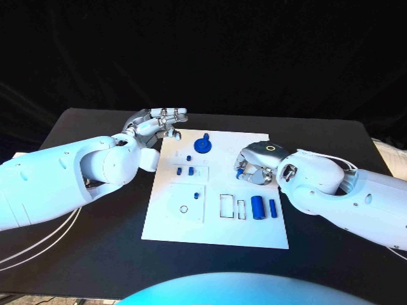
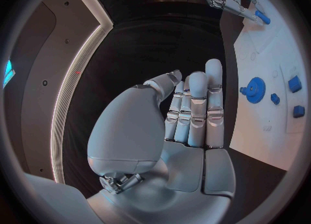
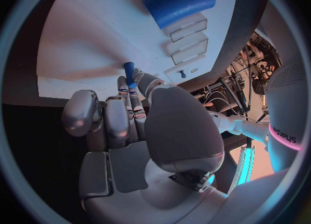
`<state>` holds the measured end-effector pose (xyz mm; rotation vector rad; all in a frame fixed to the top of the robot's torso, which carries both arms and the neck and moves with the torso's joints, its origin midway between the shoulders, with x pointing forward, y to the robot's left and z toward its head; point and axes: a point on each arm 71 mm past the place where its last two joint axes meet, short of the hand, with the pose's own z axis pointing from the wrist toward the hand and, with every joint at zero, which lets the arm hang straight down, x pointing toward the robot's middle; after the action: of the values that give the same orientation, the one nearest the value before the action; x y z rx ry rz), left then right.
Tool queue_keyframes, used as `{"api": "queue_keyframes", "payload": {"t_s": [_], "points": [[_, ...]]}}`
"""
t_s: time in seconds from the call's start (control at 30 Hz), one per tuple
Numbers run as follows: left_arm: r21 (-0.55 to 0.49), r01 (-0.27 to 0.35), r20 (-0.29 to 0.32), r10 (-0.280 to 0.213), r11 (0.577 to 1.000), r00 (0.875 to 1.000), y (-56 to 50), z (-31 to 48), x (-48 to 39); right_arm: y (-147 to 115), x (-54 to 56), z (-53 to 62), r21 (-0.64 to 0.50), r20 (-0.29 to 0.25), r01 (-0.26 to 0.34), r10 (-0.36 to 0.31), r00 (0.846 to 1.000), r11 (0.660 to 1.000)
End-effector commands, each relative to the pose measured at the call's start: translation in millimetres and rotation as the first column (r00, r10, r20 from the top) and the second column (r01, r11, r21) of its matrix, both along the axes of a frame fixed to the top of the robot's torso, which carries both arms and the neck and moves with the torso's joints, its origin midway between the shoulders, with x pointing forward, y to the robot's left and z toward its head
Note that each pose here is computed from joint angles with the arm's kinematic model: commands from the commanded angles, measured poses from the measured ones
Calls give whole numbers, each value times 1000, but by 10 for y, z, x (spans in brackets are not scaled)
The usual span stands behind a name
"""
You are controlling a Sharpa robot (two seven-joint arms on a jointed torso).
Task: Assemble the parts on the task board
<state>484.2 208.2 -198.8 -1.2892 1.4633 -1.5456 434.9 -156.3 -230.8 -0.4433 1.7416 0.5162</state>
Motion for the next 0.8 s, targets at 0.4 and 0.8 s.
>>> {"api": "queue_keyframes", "payload": {"t_s": [0.4,0.8], "points": [[-6,19,9,-19,1000,1000,-22,6,-4,37,-17,51,29,60,-5,4,998,1000],[-5,17,8,-17,1000,1000,-18,4,-3,66,-139,286,139,72,-17,7,997,990]]}}
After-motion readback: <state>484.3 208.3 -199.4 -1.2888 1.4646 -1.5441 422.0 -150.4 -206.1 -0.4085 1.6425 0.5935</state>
